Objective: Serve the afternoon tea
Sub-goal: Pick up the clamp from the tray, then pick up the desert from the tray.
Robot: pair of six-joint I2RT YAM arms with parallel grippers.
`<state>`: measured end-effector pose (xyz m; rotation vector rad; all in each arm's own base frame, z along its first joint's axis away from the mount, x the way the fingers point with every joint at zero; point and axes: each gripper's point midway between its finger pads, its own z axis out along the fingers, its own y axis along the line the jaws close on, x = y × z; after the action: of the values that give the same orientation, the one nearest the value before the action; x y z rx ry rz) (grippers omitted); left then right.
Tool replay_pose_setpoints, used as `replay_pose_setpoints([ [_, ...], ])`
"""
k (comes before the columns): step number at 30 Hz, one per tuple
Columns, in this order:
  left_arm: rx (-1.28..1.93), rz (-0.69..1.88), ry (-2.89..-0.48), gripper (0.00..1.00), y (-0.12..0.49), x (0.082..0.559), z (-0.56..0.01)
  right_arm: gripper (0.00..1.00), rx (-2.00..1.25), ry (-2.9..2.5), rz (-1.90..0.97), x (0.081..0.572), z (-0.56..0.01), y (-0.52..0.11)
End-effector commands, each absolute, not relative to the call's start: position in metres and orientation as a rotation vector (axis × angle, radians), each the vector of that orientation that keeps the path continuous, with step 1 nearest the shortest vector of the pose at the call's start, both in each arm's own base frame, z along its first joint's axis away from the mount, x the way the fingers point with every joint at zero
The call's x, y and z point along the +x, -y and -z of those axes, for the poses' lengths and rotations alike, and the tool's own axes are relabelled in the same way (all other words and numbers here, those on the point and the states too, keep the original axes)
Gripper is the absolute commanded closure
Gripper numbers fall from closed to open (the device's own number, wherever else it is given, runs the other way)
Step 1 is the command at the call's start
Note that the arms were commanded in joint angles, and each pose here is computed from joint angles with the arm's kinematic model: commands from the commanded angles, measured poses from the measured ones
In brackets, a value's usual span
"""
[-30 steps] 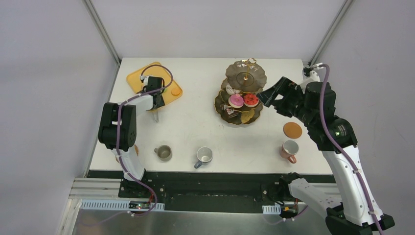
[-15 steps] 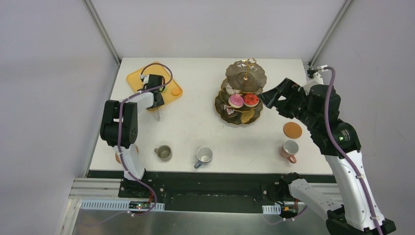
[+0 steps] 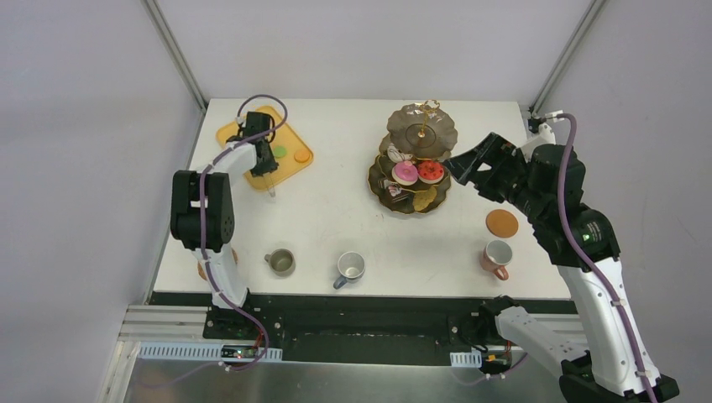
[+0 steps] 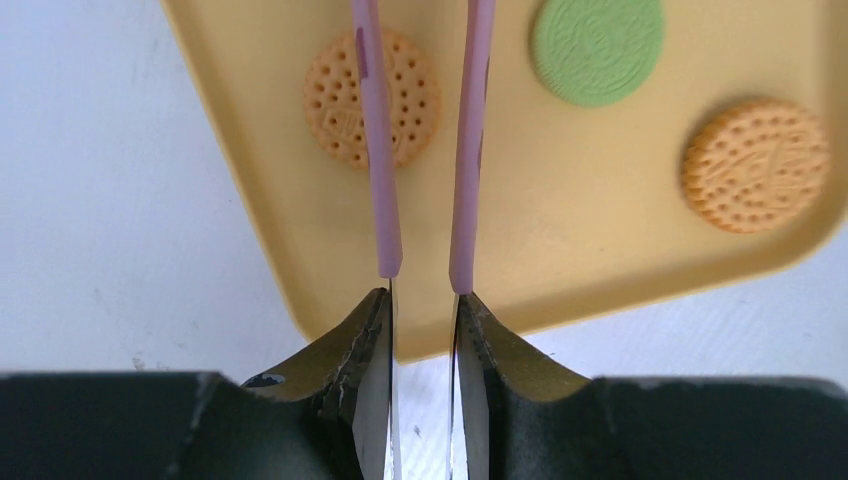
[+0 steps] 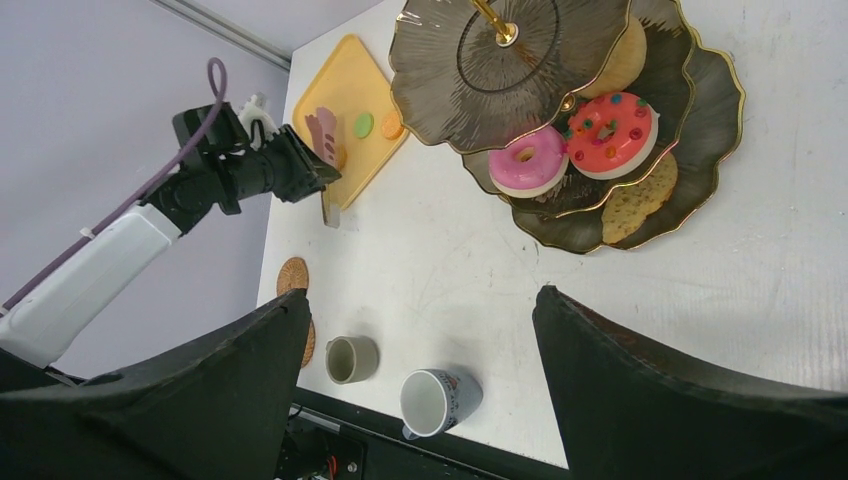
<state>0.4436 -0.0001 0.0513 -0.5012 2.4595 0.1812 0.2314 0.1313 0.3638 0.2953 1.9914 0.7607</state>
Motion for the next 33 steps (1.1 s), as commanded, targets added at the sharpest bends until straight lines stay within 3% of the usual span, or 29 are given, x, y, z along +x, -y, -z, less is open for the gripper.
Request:
replay_pose_setpoints([
  [1, -0.462, -0.079, -2.464, 0.73, -0.003, 0.449, -0.106, 0.14, 0.306, -1.937, -0.773, 0.231, -0.380, -0.128],
  [20, -0.444, 0.348, -2.827, 0.72, -0.014, 0.417, -0.141, 0.14, 0.283, -1.928, -0.774, 0.236, -0.382, -0.131],
  [33, -0.456, 0.261, -2.892, 0.74, -0.022, 0.401, -0.127, 0.14, 0.247, -1.962, -0.767, 0.240, -0.377, -0.136],
])
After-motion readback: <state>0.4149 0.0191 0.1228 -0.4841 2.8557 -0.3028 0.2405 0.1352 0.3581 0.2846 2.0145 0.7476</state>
